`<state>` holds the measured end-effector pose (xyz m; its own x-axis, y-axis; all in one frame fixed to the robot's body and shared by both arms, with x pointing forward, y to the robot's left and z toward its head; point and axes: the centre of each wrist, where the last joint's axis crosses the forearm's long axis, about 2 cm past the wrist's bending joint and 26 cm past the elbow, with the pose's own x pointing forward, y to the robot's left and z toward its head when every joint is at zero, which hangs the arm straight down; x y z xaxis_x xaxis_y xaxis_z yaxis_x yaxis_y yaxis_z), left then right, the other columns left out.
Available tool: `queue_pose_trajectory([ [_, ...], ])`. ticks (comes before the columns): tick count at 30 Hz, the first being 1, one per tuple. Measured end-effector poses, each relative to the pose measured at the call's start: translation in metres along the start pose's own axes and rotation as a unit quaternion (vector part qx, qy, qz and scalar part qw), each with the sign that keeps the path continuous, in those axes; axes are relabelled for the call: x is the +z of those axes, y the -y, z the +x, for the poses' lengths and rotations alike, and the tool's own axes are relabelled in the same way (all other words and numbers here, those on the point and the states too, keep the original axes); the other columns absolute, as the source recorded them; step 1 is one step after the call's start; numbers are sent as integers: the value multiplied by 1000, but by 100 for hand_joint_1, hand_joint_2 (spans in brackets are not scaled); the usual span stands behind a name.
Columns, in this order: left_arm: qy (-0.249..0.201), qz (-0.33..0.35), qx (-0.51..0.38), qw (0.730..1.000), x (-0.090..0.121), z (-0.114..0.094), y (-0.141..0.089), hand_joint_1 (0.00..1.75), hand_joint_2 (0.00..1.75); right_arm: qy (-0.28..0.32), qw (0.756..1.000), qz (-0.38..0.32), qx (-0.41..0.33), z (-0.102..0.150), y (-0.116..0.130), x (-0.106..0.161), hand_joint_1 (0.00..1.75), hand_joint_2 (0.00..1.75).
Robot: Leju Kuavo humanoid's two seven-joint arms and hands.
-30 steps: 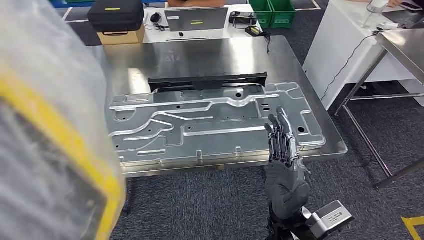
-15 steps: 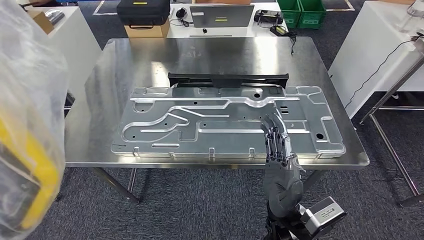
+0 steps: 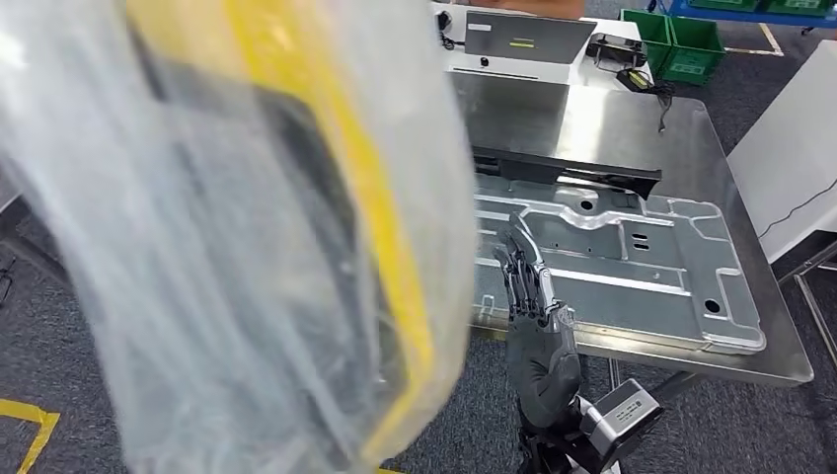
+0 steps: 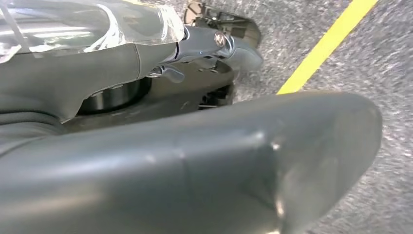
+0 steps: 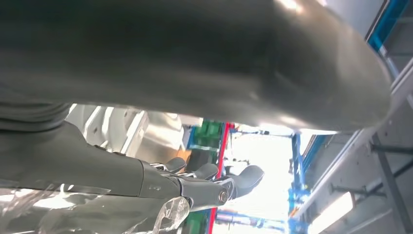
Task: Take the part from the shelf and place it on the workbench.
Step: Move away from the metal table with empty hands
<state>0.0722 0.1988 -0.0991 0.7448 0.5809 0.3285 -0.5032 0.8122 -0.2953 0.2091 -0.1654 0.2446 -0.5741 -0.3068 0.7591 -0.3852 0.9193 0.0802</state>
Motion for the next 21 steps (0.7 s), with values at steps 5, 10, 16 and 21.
queue_pose_trajectory([
  [5,-4,-1,-16,1000,0,0,1,0,0,-7,1000,10,-1,-3,0,1,0,0],
  [10,-4,-1,-20,1000,0,1,3,0,0,-9,1000,17,-1,-4,0,0,0,0],
  [16,-5,3,-23,1000,0,0,1,0,0,-7,1000,23,-1,-5,-1,-2,0,0],
  [21,-6,3,-43,999,-1,1,1,0,0,-9,1000,26,-3,-6,-1,-2,0,0],
])
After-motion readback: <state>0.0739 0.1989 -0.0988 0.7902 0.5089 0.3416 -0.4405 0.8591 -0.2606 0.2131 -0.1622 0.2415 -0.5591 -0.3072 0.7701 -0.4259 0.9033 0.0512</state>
